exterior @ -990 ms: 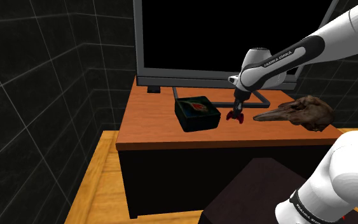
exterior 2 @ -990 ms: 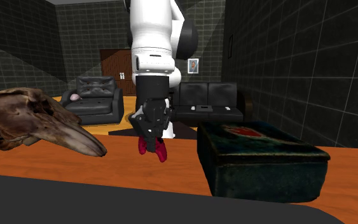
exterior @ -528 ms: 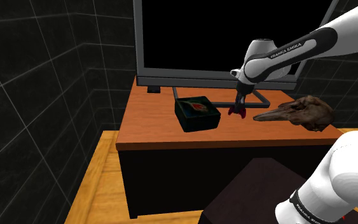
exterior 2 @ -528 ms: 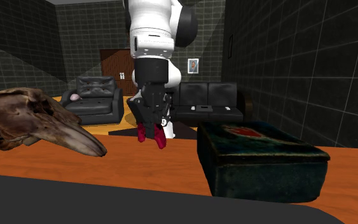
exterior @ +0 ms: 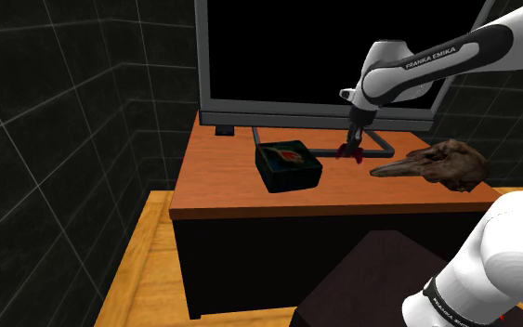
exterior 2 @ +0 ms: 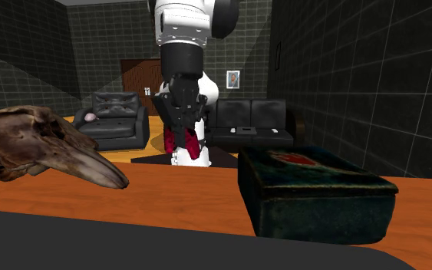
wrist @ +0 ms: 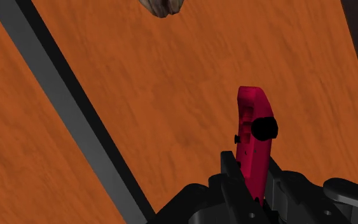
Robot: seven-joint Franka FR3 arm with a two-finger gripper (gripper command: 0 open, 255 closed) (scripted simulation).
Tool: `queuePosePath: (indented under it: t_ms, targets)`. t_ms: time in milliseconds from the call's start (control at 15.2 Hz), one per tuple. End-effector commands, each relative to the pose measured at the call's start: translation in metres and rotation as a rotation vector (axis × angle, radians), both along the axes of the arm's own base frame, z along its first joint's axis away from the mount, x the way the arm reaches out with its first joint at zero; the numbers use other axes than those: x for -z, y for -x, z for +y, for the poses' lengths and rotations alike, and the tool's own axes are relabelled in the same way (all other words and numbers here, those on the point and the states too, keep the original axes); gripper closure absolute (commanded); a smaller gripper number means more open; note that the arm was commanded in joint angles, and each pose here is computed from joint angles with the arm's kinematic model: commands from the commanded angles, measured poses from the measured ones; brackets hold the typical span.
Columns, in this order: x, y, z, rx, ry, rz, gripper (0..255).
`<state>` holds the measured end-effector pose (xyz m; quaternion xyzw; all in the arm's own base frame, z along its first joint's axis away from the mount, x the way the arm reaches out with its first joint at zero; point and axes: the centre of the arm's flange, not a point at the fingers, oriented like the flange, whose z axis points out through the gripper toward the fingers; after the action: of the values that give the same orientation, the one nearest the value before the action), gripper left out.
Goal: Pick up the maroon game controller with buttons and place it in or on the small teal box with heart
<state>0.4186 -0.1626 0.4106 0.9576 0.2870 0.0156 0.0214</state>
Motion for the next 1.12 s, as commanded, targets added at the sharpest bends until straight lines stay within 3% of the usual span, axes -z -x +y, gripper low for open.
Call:
queuePosePath:
  t_ms: [0,1056]
  targets:
    - [-0.012,0.0,0.001,0.0,0.0,0.0,255]
    - [-0.092,0.0,0.001,0.0,0.0,0.0,255]
